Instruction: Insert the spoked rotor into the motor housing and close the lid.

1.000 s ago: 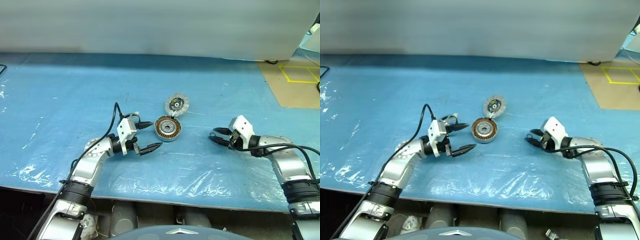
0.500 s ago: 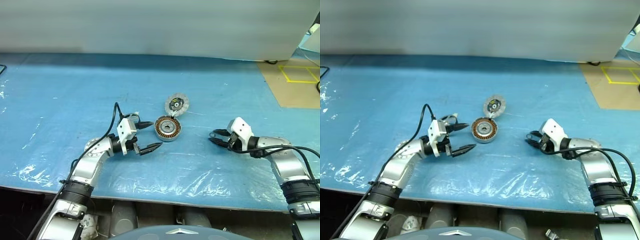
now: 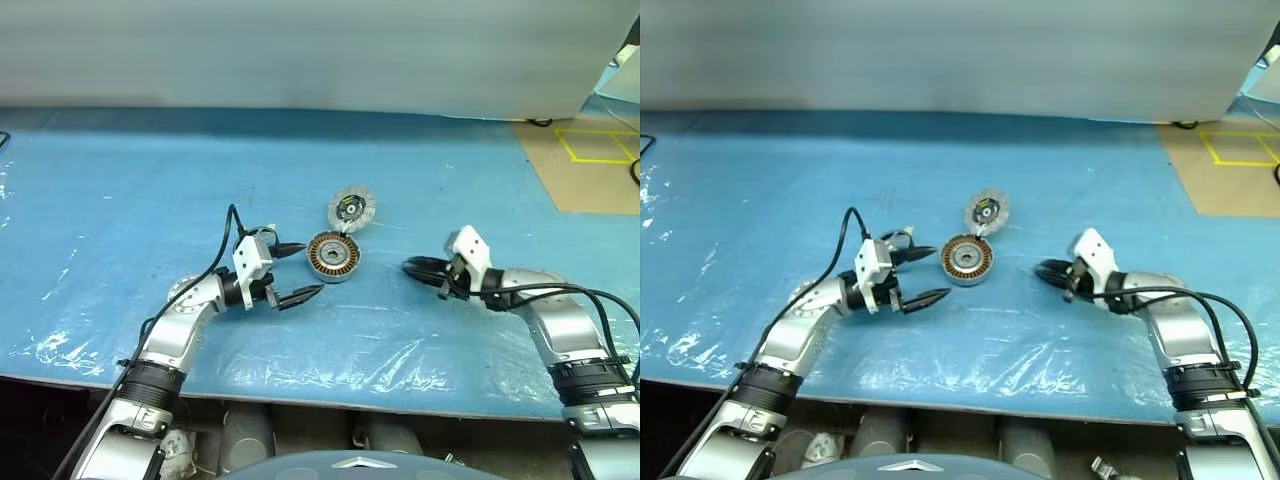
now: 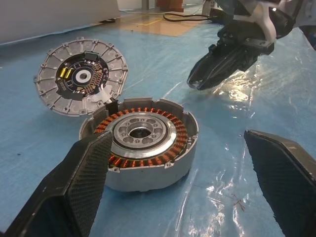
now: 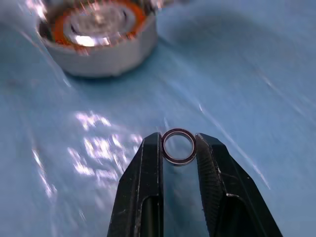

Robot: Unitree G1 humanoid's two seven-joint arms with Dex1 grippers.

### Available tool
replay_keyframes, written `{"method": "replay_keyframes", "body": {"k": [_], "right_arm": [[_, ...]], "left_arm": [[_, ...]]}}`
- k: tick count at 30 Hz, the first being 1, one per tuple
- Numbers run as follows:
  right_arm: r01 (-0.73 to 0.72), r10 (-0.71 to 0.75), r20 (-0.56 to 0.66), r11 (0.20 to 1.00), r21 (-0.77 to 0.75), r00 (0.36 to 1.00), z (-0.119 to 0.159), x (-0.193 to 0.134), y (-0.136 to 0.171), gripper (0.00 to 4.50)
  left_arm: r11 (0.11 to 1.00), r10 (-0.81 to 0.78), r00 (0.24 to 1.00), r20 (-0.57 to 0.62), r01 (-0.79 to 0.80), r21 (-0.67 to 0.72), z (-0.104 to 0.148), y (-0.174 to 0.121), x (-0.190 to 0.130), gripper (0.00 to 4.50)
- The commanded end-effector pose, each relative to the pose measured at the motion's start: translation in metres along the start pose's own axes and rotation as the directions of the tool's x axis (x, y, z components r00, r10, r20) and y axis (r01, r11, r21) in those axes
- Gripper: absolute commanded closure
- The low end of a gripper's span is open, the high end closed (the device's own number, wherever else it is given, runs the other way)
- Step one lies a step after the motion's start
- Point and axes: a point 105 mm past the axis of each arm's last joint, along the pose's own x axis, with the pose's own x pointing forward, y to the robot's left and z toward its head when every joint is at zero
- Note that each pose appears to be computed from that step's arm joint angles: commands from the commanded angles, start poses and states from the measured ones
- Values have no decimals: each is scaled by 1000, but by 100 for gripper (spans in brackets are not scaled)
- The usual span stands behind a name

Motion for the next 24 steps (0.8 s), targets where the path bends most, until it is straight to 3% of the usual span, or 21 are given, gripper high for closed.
{"method": "replay_keyframes", "body": {"k": [1,5,13,24], "right_arm": [[-90,95,86,994,-66,992,42,8,17,392],[-158,165,75,984,-85,983,49,22,36,392],[-65,68,38,995,-71,997,46,63,25,392],[-128,129,1,984,-128,992,48,78,35,392]], "left_arm": [[999,19,1000,15,-20,30,9,5,-9,0],[999,35,999,9,-35,33,9,7,-12,0],[998,48,999,7,-48,27,6,7,-13,0],[998,58,998,11,-58,23,5,4,-12,0]]}}
